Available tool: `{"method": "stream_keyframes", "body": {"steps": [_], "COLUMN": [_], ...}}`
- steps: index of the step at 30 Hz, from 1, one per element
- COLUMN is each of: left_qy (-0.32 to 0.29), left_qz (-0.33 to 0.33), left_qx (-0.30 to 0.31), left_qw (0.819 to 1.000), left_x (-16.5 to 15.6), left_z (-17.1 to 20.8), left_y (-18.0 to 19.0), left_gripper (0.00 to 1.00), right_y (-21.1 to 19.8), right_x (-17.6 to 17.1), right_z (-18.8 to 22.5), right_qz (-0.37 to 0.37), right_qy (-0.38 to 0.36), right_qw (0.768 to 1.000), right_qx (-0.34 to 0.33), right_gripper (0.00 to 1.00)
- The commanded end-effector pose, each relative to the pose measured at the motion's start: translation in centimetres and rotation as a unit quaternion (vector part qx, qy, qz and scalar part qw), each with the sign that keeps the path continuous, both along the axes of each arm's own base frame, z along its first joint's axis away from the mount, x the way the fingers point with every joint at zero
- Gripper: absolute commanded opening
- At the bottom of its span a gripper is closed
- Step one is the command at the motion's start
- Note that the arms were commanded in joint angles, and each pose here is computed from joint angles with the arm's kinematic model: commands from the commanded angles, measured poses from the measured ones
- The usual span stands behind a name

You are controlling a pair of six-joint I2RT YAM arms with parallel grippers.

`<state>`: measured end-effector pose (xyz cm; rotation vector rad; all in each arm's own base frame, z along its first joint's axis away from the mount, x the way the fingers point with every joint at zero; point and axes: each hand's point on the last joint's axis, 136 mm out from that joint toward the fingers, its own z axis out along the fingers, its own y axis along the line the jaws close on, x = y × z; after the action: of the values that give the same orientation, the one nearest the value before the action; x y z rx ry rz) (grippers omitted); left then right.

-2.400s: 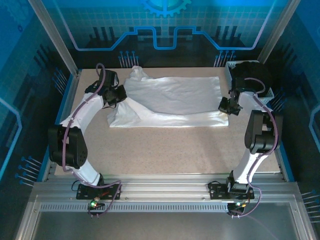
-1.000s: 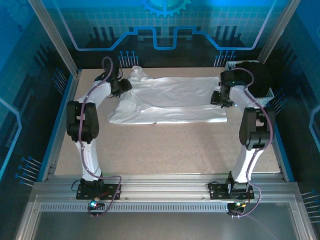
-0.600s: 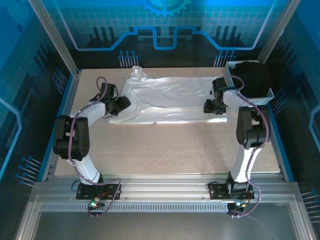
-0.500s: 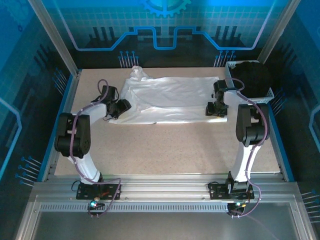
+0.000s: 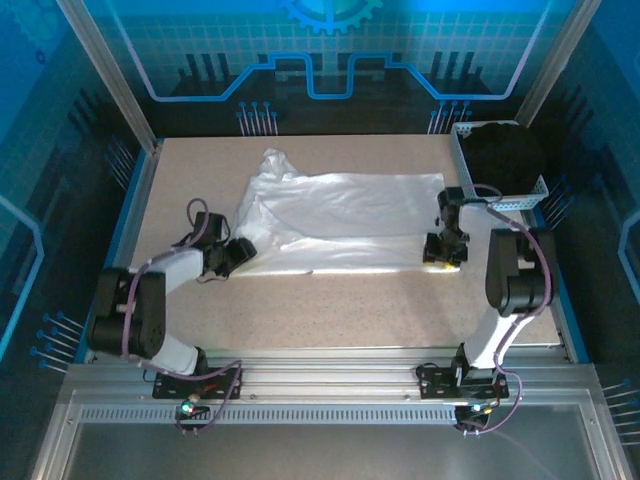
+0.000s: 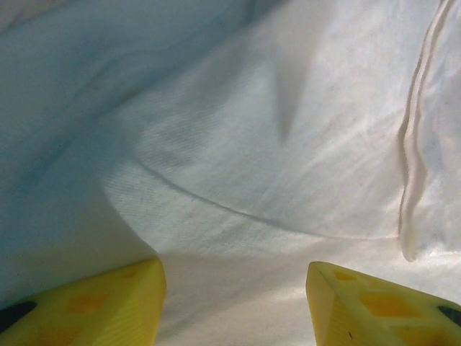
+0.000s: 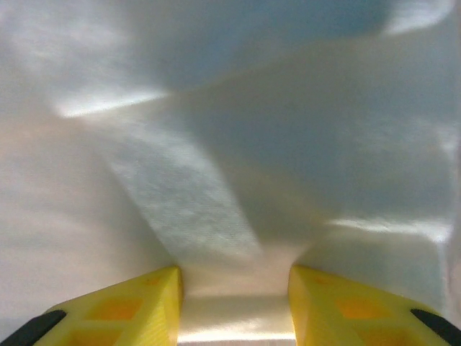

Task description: Fold the inside-out t-shirt

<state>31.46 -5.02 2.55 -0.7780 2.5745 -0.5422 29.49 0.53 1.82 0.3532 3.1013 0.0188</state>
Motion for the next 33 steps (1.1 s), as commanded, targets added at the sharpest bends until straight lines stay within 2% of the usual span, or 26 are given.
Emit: {"method": "stream_keyframes", "body": {"steps": [1,3,7,9,19,33], "left_qy": [0.023,-0.017,-0.072,-0.066,-0.035,-0.006], "left_qz": [0.026,0.015,-0.076,-0.110,-0.177,-0.198], "left_qx": [0.006,0.008,0.041,0.058,0.089,0.094], "left_qw": [0.999,1.000,0.994,0.990,0.980,0.976], "left_x": [-3.5,-2.6,0.2,0.9,2.5,3.1], "left_z": [0.1,2.1,5.4,5.0,2.5,0.6], "left_y": [0.7,-0.1,-5.0,-6.8,-9.4,-10.2], "left_gripper": [0.56,0.56,0.56,0.55,0.55,0.29], "right_y": [0.7,2.3,5.2,5.9,6.2,6.1], "right_x": [-1.0,0.4,2.9,3.6,3.8,3.9], "right_z": [2.6,4.2,5.8,5.5,4.0,3.7], "right_qz": [0.008,0.049,0.089,0.092,0.093,0.095], "right_qy": [-0.034,-0.081,-0.134,-0.135,-0.121,-0.119], "right_qw": [0.999,0.996,0.987,0.987,0.988,0.988], "right_qx": [-0.001,-0.007,-0.007,0.001,0.003,0.001], "right_gripper": [0.44,0.46,0.47,0.47,0.47,0.47]}}
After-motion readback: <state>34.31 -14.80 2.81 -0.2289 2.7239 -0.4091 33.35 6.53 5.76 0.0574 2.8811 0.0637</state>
